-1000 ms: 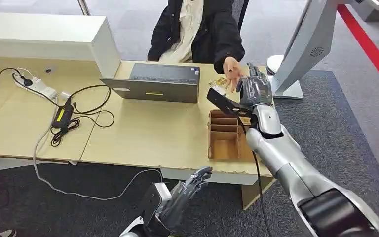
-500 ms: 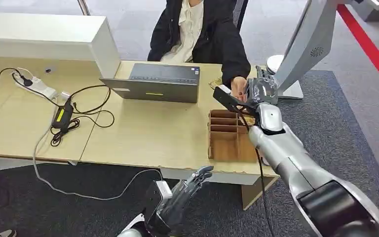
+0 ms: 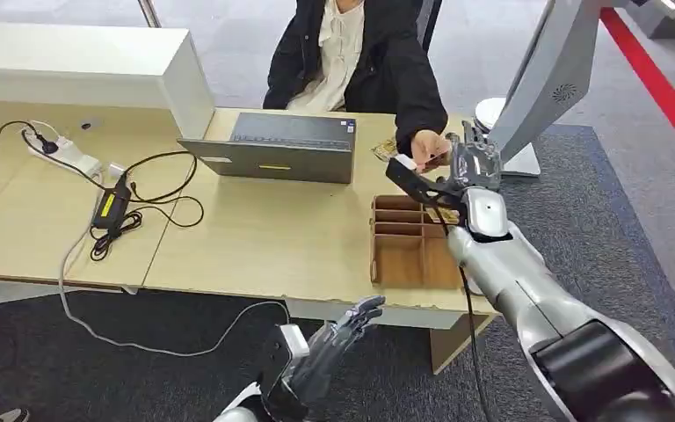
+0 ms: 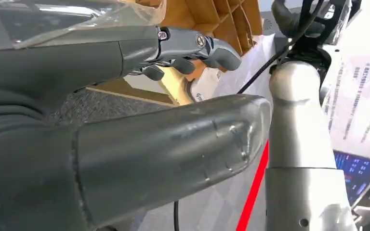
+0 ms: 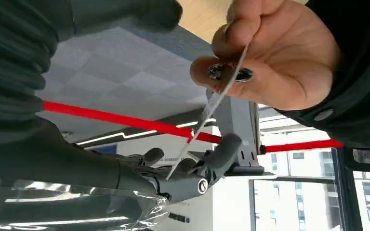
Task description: Pass the card to the sensor for recognition and then transmit it.
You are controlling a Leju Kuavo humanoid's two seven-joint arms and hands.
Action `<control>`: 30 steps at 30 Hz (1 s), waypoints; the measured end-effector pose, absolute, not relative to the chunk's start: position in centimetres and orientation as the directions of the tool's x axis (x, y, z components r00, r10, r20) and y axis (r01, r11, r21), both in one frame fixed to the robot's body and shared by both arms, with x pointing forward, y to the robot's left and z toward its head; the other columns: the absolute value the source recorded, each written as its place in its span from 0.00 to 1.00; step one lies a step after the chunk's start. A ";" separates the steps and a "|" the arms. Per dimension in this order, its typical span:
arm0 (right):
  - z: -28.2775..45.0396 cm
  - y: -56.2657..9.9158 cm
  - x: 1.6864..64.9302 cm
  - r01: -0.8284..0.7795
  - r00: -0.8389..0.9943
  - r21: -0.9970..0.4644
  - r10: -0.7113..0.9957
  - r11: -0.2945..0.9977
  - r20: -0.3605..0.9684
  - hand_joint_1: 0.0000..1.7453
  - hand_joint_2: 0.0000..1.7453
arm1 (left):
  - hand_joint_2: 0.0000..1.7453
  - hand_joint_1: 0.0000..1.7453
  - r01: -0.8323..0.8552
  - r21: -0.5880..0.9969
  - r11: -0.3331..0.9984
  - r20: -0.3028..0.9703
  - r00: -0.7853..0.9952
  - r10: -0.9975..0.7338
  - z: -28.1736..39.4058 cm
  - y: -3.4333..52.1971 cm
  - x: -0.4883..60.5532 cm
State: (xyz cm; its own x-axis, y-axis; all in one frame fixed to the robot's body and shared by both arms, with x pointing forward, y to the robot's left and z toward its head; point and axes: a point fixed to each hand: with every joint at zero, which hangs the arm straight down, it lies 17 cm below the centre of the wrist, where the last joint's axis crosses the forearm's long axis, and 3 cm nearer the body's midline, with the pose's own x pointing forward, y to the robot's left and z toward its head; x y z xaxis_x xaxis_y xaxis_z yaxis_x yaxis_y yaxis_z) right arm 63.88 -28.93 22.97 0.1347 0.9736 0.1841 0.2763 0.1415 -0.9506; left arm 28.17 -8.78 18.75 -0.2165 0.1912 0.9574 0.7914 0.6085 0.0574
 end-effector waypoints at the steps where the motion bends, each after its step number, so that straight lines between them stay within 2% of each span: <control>1: 22.9 -29.0 63.9 0.277 0.135 -0.951 0.974 0.141 0.184 0.00 1.00 | 0.00 0.00 0.792 0.058 0.608 0.958 -0.216 0.190 18.7 -8.8 28.2; 8: 23.2 -29.0 63.8 0.301 0.123 -0.941 0.972 0.156 0.200 0.00 1.00 | 0.00 0.00 0.791 0.064 0.609 0.958 -0.220 0.184 18.3 -8.9 28.3; 12: 24.4 -28.6 63.7 0.359 0.070 -0.909 0.964 0.214 0.255 0.00 1.00 | 0.00 0.00 0.788 0.074 0.611 0.959 -0.224 0.172 18.0 -8.9 28.3; 15: 25.9 -27.0 63.4 0.404 -0.013 -0.882 0.966 0.241 0.258 0.00 1.00 | 0.00 0.00 0.778 0.079 0.623 0.961 -0.224 0.159 17.7 -8.8 28.5; 18: 27.4 -23.0 62.3 0.437 -0.186 -0.844 0.949 0.312 0.254 0.00 1.00 | 0.00 0.00 0.755 0.080 0.651 0.966 -0.221 0.138 17.4 -8.5 29.1; 21: 28.3 -21.3 61.0 0.441 -0.278 -0.767 0.884 0.465 0.376 0.00 1.00 | 0.00 0.00 0.734 0.072 0.675 0.968 -0.213 0.129 17.1 -8.1 29.5; 25: 27.9 -22.1 59.3 0.422 -0.285 -0.598 0.726 0.681 0.626 0.00 1.00 | 0.00 0.00 0.715 0.065 0.696 0.972 -0.205 0.119 16.7 -7.8 29.8; 30: 27.1 -23.1 57.1 0.414 -0.288 -0.487 0.618 0.769 0.731 0.00 1.00 | 0.00 0.00 0.700 0.062 0.711 0.973 -0.201 0.113 16.5 -7.4 30.0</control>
State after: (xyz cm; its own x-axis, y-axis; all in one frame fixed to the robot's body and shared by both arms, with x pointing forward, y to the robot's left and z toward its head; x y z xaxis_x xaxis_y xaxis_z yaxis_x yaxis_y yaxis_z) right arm 57.12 -23.08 27.12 -0.2875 0.6184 0.7314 0.4144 0.7688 -0.4870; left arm 30.03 -7.42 16.47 -0.2012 0.1128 0.9730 0.7004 0.7111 0.0624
